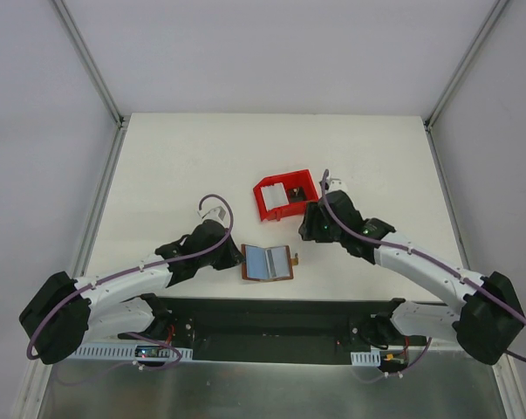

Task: Put the credit cards into the card holder
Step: Turn over the card slot in the card holder, then pick up the credit card from the storage box.

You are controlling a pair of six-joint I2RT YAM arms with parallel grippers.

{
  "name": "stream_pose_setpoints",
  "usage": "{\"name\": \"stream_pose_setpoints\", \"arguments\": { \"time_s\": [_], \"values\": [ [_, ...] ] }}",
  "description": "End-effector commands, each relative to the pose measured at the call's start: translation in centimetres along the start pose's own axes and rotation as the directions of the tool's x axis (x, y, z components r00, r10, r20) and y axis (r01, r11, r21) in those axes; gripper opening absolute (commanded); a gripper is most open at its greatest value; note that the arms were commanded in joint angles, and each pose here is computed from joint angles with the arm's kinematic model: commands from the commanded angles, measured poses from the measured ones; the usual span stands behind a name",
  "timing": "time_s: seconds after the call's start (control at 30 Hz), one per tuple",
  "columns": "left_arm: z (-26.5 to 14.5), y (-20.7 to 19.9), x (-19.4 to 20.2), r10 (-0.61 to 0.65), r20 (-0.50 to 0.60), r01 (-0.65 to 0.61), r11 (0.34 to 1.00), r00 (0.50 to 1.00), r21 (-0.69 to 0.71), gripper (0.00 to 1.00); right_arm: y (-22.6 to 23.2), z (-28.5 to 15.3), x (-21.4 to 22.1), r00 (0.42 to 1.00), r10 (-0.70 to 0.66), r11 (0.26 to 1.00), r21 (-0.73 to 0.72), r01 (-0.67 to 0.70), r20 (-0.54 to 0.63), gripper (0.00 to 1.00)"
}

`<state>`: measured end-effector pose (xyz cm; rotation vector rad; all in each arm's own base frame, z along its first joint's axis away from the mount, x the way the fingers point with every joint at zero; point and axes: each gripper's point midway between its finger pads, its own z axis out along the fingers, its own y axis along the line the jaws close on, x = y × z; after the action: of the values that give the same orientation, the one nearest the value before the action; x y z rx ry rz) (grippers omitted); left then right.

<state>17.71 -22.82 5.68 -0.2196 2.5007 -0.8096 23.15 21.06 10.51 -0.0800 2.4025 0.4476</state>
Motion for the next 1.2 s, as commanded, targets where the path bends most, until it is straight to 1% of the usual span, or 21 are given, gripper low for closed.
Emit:
{"name": "stream_pose_setpoints", "arguments": {
  "time_s": [0.0, 0.1, 0.23, 0.5, 0.73, 0.9, 1.07, 1.17],
  "values": [
    [-0.2, -1.3, -1.3, 0.013, 0.029, -0.014, 1.0, 0.999, 0.025, 0.0, 2.9, -0.7, -4.0, 1.0, -0.03, 0.994, -0.109, 0.03, 0.005, 0.56],
    [-0.3, -1.5, -1.4, 0.016, 0.03, -0.017, 0.999, 0.999, 0.029, 0.0, 4.7, 0.0, -5.9, 0.999, -0.041, 0.984, -0.174, 0.039, -0.011, 0.56],
    [-0.2, -1.4, -1.4, 0.021, 0.031, -0.021, 0.999, 0.999, 0.025, 0.0, 5.9, 2.0, -8.6, 0.998, -0.055, 0.977, -0.209, 0.048, -0.029, 0.59],
    [-0.1, -1.2, -1.7, 0.029, 0.043, -0.03, 0.999, 0.999, 0.015, 0.0, 5.1, 7.7, -10.7, 0.988, -0.076, 0.978, -0.205, 0.047, -0.137, 0.68],
    [0.1, -1.0, -1.5, 0.028, 0.031, -0.029, 1.0, 0.999, 0.006, 0.0, 4.4, 11.9, -10.5, 0.97, -0.071, 0.974, -0.226, 0.017, -0.232, 0.72],
    [0.3, -0.7, -1.4, 0.024, 0.025, -0.024, 1.0, 0.999, -0.004, 0.0, 4.0, 14.0, -9.9, 0.962, -0.069, 0.974, -0.228, 0.007, -0.266, 0.73],
    [0.4, -0.5, -1.5, 0.019, 0.023, -0.019, 1.0, 1.0, -0.011, 0.0, 4.5, 14.4, -9.6, 0.958, -0.071, 0.964, -0.265, -0.005, -0.277, 0.73],
    [0.5, -0.5, -1.5, 0.02, 0.019, -0.019, 1.0, 1.0, -0.011, 0.0, 4.9, 14.2, -9.8, 0.96, -0.066, 0.956, -0.294, -0.017, -0.271, 0.72]
  ]
}}
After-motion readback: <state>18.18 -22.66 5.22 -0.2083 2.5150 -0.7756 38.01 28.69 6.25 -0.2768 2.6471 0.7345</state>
